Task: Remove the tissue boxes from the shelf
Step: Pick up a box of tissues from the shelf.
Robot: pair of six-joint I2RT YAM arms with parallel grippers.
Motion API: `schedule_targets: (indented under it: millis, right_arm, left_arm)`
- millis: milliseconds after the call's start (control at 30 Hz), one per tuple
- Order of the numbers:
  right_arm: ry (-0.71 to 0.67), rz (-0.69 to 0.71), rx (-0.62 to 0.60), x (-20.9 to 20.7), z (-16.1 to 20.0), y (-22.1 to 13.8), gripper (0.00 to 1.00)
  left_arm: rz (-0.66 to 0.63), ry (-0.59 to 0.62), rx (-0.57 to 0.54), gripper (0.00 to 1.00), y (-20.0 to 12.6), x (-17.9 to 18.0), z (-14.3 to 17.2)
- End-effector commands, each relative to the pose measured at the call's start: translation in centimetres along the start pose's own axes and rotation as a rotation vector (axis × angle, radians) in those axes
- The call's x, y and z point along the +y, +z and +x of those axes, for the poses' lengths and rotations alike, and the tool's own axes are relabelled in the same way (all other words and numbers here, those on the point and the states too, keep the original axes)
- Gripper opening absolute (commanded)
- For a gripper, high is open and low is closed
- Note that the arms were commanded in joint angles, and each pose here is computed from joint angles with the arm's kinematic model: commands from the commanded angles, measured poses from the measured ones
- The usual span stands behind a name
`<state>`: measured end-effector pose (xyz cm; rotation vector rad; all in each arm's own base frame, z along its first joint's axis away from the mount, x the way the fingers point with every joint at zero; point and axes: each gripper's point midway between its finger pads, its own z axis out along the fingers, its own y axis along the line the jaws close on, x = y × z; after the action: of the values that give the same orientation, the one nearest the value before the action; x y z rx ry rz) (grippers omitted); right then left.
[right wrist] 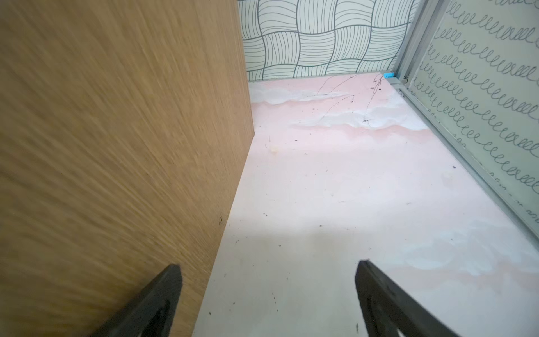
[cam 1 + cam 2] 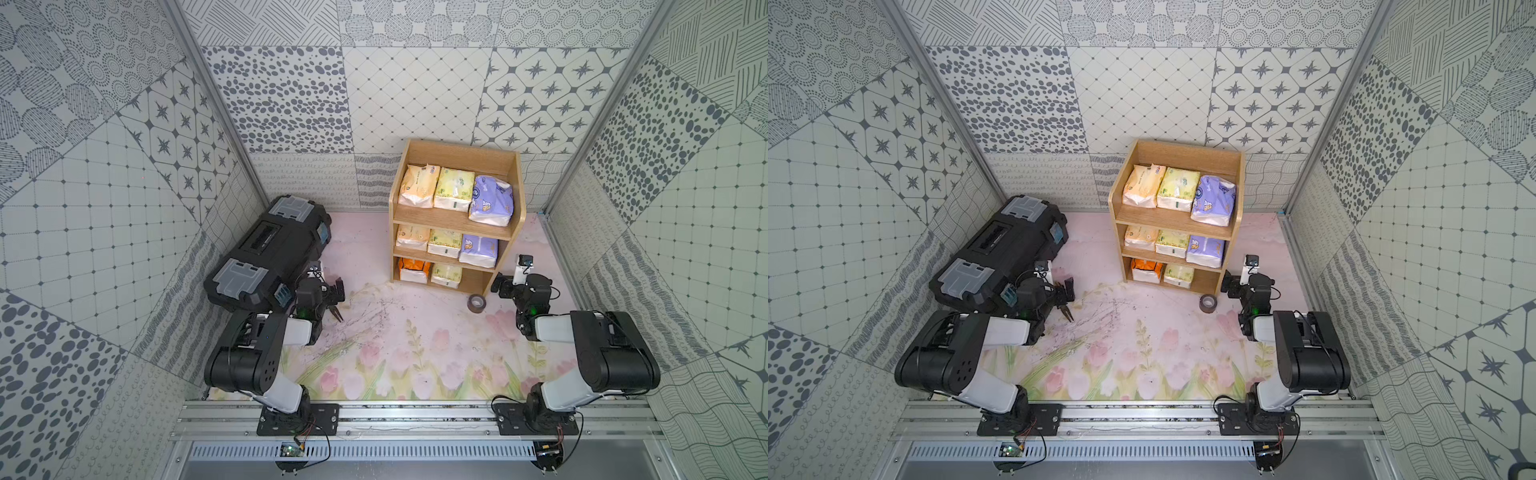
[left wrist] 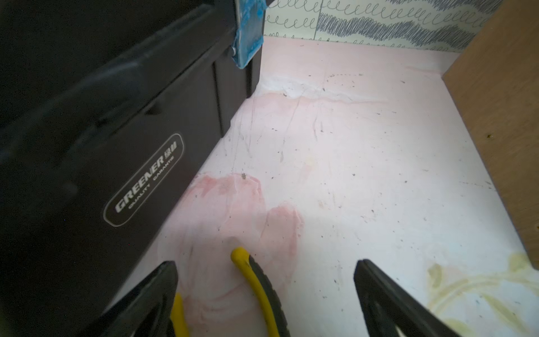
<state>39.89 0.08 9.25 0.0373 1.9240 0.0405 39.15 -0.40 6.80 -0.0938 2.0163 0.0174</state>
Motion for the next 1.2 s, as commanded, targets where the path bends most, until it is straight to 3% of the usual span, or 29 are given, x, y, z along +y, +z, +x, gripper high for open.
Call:
schedule_targets:
  millis: [0,533,700,867,1000,1167]
  right_arm:
    - [-0.022,-0.051,-0.038,1.3,-1.3,0.3,0.97]
    - [-0.001,-0.008,-0.057,0.6,-2.4,-0.2,0.97]
    - [0.001,0.08,-0.093,-0.8,-5.3,-3.5,0.97]
    - [0.037,0.201,-0.158,-2.8,-8.4,-7.8,0.97]
    - [0.192,0.376,-0.133,-5.8,-10.3,-12.2,0.97]
    - [0.268,0.398,-0.111,-6.1,-11.6,-16.5,0.97]
  left_arm:
    - [0.012,0.003,-0.039,0.99,0.1,-0.1,-1.2]
    - [-0.021,-0.021,-0.067,0.99,-1.1,0.6,-2.4]
    - [-0.039,-0.035,-0.061,0.99,-3.1,0.9,-4.8]
    - [-0.1,-0.1,0.029,0.99,-4.8,1.7,-7.3]
    - [-0.126,-0.235,0.032,0.99,-6.7,2.1,-9.4]
    - [-0.085,-0.372,0.032,0.99,-9.4,1.6,-10.4]
